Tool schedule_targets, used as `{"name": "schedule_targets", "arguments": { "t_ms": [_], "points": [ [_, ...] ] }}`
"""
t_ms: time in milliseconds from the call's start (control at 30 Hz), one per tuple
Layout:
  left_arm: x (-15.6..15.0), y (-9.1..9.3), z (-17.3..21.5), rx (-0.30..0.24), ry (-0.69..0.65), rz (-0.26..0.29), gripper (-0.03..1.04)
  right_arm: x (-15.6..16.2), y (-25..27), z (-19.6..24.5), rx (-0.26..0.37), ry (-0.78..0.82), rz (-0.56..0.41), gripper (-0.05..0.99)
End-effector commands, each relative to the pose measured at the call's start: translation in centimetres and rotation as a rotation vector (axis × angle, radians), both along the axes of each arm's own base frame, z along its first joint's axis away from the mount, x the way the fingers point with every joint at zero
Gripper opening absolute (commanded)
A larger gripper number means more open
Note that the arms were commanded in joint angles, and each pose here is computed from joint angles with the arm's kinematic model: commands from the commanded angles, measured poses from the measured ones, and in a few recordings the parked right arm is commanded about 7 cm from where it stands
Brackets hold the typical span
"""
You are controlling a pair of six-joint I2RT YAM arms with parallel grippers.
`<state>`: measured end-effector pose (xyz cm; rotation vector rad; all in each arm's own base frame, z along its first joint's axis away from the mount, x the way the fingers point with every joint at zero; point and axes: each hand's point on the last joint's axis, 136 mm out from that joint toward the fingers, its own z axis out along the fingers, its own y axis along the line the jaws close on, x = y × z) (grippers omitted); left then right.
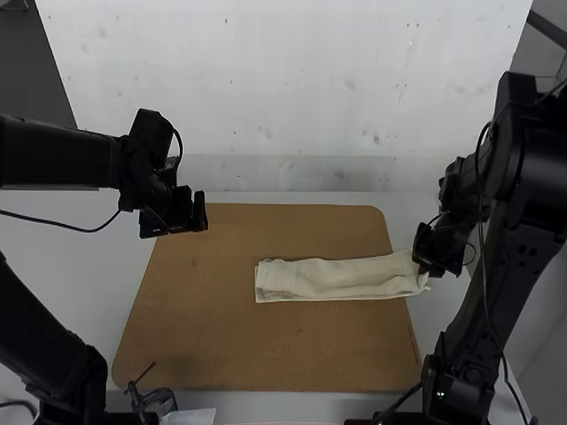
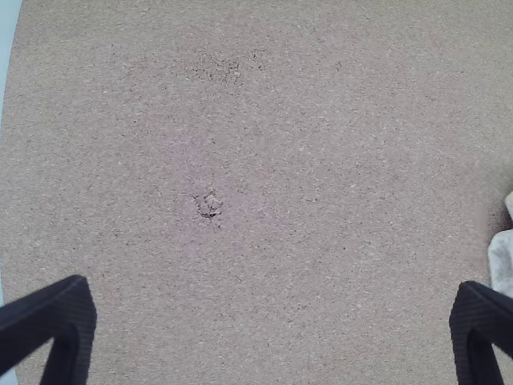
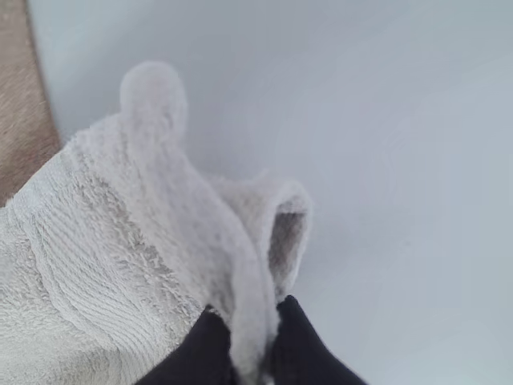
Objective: Fold the towel.
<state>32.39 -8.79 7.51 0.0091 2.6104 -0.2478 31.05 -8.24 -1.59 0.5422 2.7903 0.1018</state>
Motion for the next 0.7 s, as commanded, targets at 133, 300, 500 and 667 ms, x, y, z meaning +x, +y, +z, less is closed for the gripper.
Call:
{"name": "schedule_targets", "arguments": {
  "t_ms": [133,300,500,667],
  "points": [
    [-0.8,-0.2,0.0,-0.006,-0.005,-0.020,0.99,2.0,-2.2,3.0,-0.043,-0.062,0.023,0.02],
    [-1.2,0.1,-0.5,-0.001,0.007,-0.016,0.99,2.6,4.3,4.7,-0.013,-0.078,0.127,0.02],
    [-1.5,1.3,-0.5,0.009,0.000,0.004,0.99,2.2,14.1,6.6,-0.029,-0.093,0.301,0.02],
    [-1.8,2.2,-0.2,0.012,-0.011,0.021,0.99,1.2,21.0,6.7,-0.046,-0.083,0.417,0.02]
  ]
}}
